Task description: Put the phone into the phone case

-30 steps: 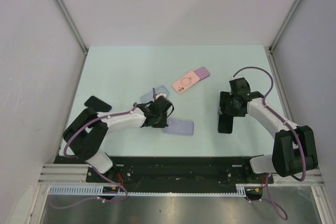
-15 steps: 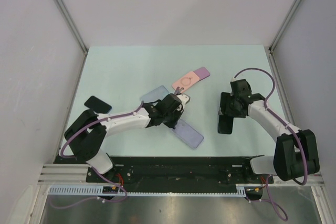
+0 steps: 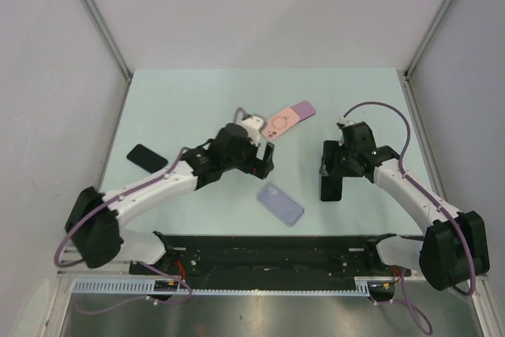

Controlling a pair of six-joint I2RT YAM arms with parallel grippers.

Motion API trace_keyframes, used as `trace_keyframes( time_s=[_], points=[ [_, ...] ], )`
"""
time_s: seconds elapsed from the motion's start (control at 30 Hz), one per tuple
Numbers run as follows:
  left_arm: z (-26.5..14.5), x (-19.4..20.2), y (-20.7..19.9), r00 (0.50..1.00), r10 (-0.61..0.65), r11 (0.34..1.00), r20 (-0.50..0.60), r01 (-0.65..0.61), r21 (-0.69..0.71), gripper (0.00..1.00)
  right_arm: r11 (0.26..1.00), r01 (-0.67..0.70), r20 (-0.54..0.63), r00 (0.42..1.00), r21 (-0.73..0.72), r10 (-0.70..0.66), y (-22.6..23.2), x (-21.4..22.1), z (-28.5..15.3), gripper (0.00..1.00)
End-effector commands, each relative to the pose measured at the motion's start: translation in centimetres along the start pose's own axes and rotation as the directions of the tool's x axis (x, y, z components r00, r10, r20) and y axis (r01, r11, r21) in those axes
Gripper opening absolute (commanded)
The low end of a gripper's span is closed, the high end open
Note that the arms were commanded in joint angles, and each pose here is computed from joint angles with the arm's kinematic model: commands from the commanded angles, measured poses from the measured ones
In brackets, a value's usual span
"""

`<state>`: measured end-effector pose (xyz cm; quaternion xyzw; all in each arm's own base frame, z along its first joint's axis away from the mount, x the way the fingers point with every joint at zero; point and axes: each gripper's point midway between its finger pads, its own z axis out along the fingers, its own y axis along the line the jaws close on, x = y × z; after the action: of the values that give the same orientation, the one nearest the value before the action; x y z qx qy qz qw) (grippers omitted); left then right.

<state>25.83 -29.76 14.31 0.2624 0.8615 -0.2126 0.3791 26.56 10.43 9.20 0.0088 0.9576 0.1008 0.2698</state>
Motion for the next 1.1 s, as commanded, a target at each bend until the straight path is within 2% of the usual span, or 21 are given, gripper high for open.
trace_keyframes(
  time_s=[0.0, 0.13, 0.3, 0.37, 0.5, 0.63, 0.7, 1.07],
  points=[
    [-4.3, -2.2, 2.7, 0.958, -0.248, 0.968, 0.142, 0.249, 0.004, 1.0, 0.981, 0.116, 0.092, 0.99, -0.158, -0.102, 3.9, -1.4, -2.1, 0.42],
    [-5.6, 0.8, 5.1, 0.941, -0.325, 0.944, 0.097, 0.329, -0.035, 1.0, 0.951, 0.179, 0.085, 0.983, -0.254, -0.162, 6.7, -0.9, -3.5, 0.42],
    [-6.8, 3.2, 6.4, 0.951, -0.305, 0.945, 0.043, 0.308, -0.106, 1.0, 0.91, 0.278, 0.043, 0.96, -0.309, -0.278, 9.9, 1.0, -4.5, 0.41],
    [-6.9, 3.7, 6.7, 0.94, -0.336, 0.934, 0.05, 0.34, -0.109, 1.0, 0.891, 0.32, 0.058, 0.946, -0.323, -0.318, 11.2, 1.3, -5.0, 0.4],
    [-6.7, 4.6, 7.9, 0.885, -0.464, 0.878, 0.044, 0.466, -0.111, 1.0, 0.871, 0.362, 0.067, 0.93, -0.333, -0.36, 12.9, 1.6, -5.3, 0.4],
    [-6.1, 6.9, 9.3, 0.828, -0.56, 0.822, -0.007, 0.555, -0.129, 1.0, 0.858, 0.39, 0.038, 0.915, -0.334, -0.402, 14.0, 2.2, -4.6, 0.4],
    [-6.0, 7.7, 10.1, 0.823, -0.568, 0.813, -0.008, 0.56, -0.158, 1.0, 0.85, 0.402, 0.029, 0.908, -0.341, -0.418, 14.7, 2.6, -4.4, 0.4],
    [-6.7, 6.7, 10.5, 0.826, -0.562, 0.813, 0.044, 0.561, -0.153, 1.0, 0.784, 0.504, 0.047, 0.85, -0.362, -0.525, 17.7, 4.3, -2.5, 0.4]
  ],
)
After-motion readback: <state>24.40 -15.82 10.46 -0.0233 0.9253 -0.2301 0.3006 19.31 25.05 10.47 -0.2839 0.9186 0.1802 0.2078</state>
